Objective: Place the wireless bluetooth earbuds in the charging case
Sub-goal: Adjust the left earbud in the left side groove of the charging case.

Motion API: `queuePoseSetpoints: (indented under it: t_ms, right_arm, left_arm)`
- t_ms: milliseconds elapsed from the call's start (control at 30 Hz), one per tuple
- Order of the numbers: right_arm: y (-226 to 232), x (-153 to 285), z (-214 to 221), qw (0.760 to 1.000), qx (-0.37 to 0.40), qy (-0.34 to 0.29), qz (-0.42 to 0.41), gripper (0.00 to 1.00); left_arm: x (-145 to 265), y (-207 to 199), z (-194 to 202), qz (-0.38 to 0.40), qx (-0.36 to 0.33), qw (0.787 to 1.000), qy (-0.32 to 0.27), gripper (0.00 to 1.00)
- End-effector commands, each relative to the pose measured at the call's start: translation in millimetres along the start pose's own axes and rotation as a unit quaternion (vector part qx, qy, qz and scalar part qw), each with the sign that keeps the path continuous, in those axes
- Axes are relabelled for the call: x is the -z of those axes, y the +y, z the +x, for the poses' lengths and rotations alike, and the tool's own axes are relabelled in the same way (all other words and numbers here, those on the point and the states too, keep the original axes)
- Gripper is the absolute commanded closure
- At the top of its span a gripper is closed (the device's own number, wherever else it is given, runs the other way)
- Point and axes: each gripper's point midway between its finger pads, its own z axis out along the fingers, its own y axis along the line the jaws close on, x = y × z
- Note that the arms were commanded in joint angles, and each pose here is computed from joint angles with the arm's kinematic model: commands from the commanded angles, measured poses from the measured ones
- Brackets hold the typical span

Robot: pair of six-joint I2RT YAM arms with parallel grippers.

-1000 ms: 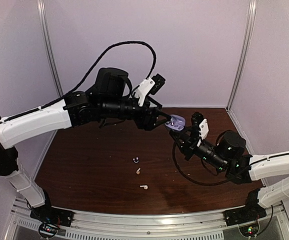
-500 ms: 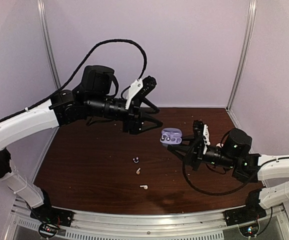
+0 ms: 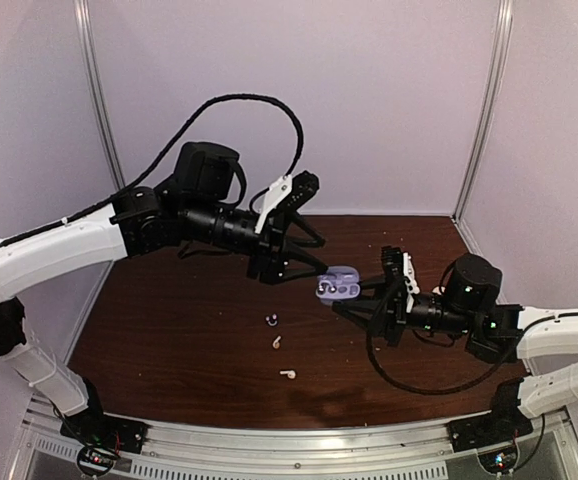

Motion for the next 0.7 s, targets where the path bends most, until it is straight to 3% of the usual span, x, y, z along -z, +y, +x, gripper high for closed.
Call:
queuePoseSetpoints:
  t_ms: [0, 667]
  right_arm:
    - [1.6, 1.3, -24.2, 1.000, 0.006, -0.028, -0.009, 1.00]
    - [4.2, 5.3, -40.5, 0.998, -0.002, -0.054, -0.020, 1.00]
  left_arm:
    - [-4.5, -3.4, 7.0, 0.016, -0.011, 1.000, 0.000, 0.39]
    - [-12.5, -1.4, 30.4, 0.015, -0.013, 1.000, 0.020, 0.44]
